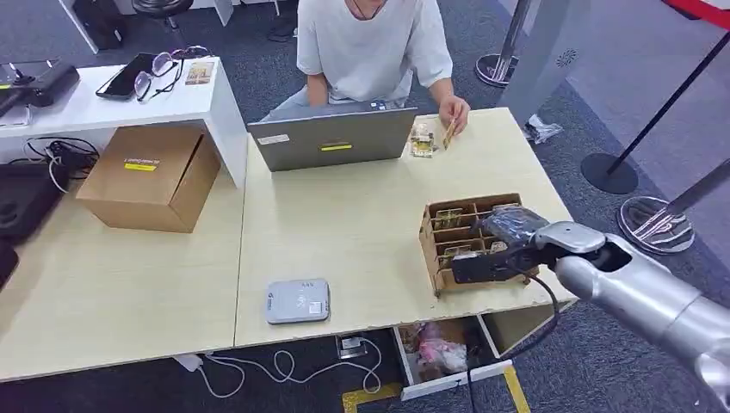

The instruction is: Pass the card to the sensor for recognition and then transmit it.

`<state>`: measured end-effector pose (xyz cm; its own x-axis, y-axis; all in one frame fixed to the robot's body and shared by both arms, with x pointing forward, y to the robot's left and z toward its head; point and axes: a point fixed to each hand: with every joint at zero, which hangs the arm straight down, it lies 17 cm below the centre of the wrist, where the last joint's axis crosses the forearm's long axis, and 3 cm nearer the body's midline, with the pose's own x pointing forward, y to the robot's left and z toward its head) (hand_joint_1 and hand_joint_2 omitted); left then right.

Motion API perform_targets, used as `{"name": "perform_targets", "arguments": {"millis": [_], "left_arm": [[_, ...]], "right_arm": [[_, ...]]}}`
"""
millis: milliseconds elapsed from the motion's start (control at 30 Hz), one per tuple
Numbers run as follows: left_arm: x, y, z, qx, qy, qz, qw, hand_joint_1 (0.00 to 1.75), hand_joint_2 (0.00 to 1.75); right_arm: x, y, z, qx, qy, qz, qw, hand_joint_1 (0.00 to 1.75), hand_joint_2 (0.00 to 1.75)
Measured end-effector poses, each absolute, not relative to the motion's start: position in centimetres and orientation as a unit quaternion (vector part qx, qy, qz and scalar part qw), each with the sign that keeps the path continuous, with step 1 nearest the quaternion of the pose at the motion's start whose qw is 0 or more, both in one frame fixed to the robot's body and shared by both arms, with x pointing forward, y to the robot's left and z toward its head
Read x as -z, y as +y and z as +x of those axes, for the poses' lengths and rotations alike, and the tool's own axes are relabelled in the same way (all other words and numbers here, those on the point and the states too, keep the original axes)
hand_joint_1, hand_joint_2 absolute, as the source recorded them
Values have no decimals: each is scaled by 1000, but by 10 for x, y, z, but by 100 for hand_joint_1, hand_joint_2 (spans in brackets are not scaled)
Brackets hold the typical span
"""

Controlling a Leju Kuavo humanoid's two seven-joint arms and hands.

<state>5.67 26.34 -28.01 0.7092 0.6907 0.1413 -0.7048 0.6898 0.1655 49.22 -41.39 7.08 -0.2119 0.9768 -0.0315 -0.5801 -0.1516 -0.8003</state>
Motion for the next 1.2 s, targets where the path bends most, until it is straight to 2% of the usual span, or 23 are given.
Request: {"name": "perform_targets", "arguments": {"millis": [667, 1200], "left_arm": [[280, 264, 56, -383, -36, 105, 917, 0, 0], [280, 266, 54, -384, -37, 106, 917, 0, 0]], "right_arm": [[-61, -437, 485, -683, -331, -330, 561, 59, 175], [-87, -465, 474, -673, -331, -355, 559, 61, 175]]}}
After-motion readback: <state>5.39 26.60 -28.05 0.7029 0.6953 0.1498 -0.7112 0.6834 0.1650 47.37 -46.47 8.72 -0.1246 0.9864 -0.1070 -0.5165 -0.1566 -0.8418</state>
